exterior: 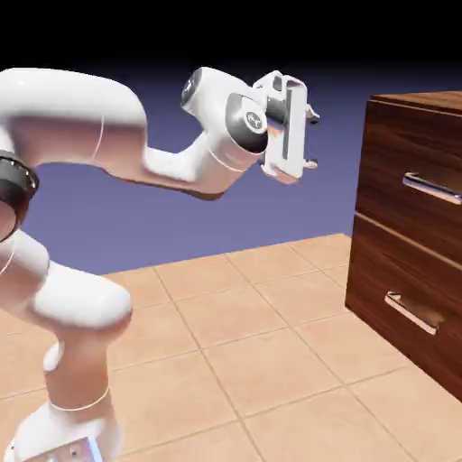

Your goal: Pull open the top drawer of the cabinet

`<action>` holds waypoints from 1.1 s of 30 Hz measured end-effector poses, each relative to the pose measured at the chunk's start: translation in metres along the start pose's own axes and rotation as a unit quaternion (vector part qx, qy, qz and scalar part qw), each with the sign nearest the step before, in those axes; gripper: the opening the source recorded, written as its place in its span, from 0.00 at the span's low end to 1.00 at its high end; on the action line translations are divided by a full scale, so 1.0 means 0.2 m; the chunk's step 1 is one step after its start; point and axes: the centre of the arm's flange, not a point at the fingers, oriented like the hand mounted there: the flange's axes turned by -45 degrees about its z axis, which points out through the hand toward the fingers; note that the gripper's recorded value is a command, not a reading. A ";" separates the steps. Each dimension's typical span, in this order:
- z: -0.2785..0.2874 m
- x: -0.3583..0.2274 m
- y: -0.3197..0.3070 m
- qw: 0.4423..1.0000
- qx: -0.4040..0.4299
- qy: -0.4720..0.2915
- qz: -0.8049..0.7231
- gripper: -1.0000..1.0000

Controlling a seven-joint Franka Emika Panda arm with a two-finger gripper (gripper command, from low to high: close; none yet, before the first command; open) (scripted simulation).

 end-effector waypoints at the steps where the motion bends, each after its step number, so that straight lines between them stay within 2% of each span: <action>1: 0.01 -0.02 0.00 0.999 -0.004 -0.005 -0.034 0.50; 9: 0.13 -0.13 -0.07 0.954 -0.014 -0.055 -0.295 0.50; 17: 0.35 -0.21 -0.18 0.839 0.005 -0.103 -0.534 0.50; 25: 0.64 -0.22 -0.33 0.660 0.046 -0.139 -0.737 0.50; 33: 0.98 -0.14 -0.50 0.422 0.094 -0.157 -0.888 0.50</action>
